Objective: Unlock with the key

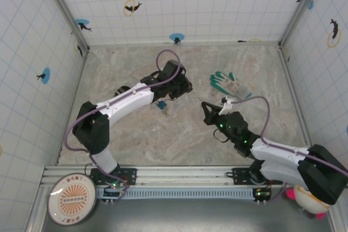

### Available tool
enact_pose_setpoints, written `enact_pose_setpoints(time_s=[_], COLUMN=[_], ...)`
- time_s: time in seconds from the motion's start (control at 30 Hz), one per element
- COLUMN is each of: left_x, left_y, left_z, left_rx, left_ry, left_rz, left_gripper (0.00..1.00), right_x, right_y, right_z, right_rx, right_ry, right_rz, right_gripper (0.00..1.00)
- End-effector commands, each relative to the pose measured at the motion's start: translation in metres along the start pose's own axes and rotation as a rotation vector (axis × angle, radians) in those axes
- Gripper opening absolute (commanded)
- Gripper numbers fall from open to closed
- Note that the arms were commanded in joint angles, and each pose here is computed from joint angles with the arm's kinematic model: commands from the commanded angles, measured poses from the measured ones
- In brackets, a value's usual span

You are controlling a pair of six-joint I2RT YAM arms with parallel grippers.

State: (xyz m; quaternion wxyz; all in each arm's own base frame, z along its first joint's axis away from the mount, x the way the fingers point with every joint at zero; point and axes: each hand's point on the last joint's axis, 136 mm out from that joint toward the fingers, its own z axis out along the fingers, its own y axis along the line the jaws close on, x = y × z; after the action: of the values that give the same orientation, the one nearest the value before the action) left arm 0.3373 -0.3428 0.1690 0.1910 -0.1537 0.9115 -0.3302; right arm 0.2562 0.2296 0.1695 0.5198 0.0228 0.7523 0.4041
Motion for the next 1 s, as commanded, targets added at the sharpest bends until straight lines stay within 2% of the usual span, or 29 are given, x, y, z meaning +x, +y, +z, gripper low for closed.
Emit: enact_pose_setpoints(time_s=[0.0,0.27,0.67,0.97], left_x=[-0.004,-0.002,0.007,0.01], left_y=[-0.014,-0.005,0.012,0.021], left_z=[-0.012,-0.011,0.001,0.003], left_rx=[0.062,0.035,-0.014,-0.033], left_ry=[-0.012,-0.015,0.019,0.022], left_rz=[-0.036,-0.099,-0.1,-0.108], left_gripper=[0.12,0.12,0.12,0.11], right_x=[-0.035,-0.028,0.001,0.009], right_y=[0.024,0.022,0.023,0.017], right_z=[0.007,0.025,0.037,0.042], right_rx=[-0.055,-0.046,-0.062,-0.025], right_ry=[-0.14,-0.139,-0.11,-0.139], right_rz=[0.044,0.086,0.169,0.238], right_gripper=[0.0,0.0,0.0,0.0])
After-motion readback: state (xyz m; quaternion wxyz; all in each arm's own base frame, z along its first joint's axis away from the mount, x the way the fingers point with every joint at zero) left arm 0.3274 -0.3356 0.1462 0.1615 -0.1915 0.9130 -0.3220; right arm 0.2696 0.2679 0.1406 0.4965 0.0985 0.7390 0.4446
